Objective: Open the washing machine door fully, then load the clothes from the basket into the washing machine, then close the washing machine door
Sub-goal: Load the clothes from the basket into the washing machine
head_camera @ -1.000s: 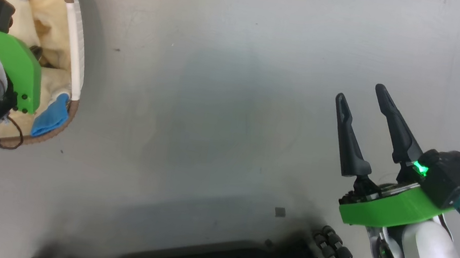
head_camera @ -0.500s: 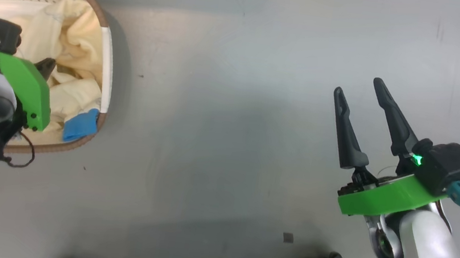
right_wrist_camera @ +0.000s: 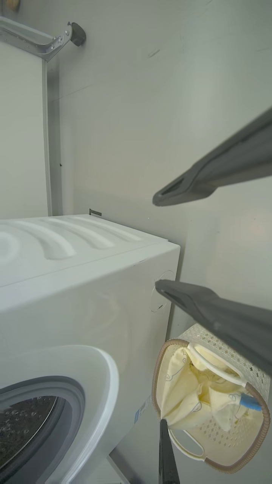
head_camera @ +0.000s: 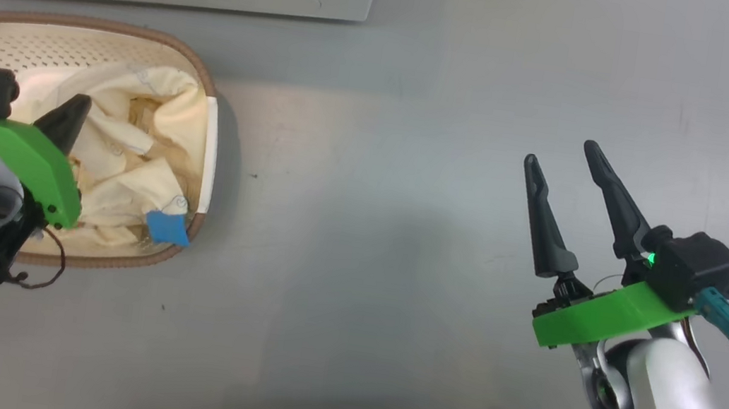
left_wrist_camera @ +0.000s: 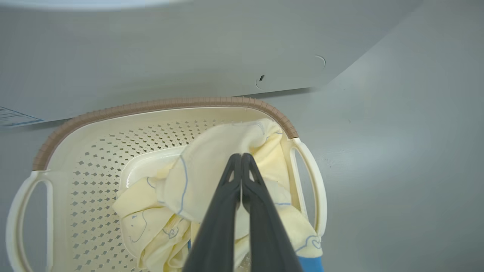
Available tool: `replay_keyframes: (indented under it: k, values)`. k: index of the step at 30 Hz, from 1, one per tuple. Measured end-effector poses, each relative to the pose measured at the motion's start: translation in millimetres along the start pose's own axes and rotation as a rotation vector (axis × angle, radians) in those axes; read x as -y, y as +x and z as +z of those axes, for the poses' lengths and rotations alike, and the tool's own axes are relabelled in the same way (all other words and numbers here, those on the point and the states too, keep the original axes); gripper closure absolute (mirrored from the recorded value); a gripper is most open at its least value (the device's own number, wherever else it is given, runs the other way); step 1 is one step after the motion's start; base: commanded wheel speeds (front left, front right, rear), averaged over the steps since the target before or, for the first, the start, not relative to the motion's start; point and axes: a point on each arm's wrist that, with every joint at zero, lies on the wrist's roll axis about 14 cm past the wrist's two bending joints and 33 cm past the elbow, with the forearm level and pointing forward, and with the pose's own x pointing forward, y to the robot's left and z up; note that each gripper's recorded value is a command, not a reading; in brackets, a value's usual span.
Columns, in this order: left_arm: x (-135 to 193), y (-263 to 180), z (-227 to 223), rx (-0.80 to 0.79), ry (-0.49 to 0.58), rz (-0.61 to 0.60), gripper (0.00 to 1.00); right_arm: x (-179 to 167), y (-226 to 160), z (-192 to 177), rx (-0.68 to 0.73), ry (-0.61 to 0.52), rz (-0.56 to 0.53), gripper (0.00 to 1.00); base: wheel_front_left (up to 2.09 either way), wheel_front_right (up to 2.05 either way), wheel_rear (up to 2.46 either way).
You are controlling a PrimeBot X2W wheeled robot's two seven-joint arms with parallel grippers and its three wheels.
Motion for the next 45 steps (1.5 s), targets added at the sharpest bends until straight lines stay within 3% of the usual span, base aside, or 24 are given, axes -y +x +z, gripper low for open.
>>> replay_keyframes:
  k: [11, 21, 32, 45]
  values:
    - [-4, -51, 95, 0.295, 0.009, 0.045, 1.0, -18, -6, 36, 0.079, -0.006, 0.039, 0.0, 0.0, 0.0, 0.0]
    - [0, -116, 128, 0.518, 0.034, 0.102, 1.0, -32, -18, 57, 0.122, 0.0, 0.066, 0.0, 0.0, 0.0, 0.0]
    - [12, -171, 142, 0.681, 0.044, 0.145, 1.0, -37, -37, 76, 0.164, 0.001, 0.066, 0.0, 0.0, 0.0, 0.0]
    - [27, -219, 129, 0.768, 0.02, 0.178, 1.0, -41, -63, 92, 0.207, 0.008, 0.059, 0.0, 0.0, 0.0, 0.0]
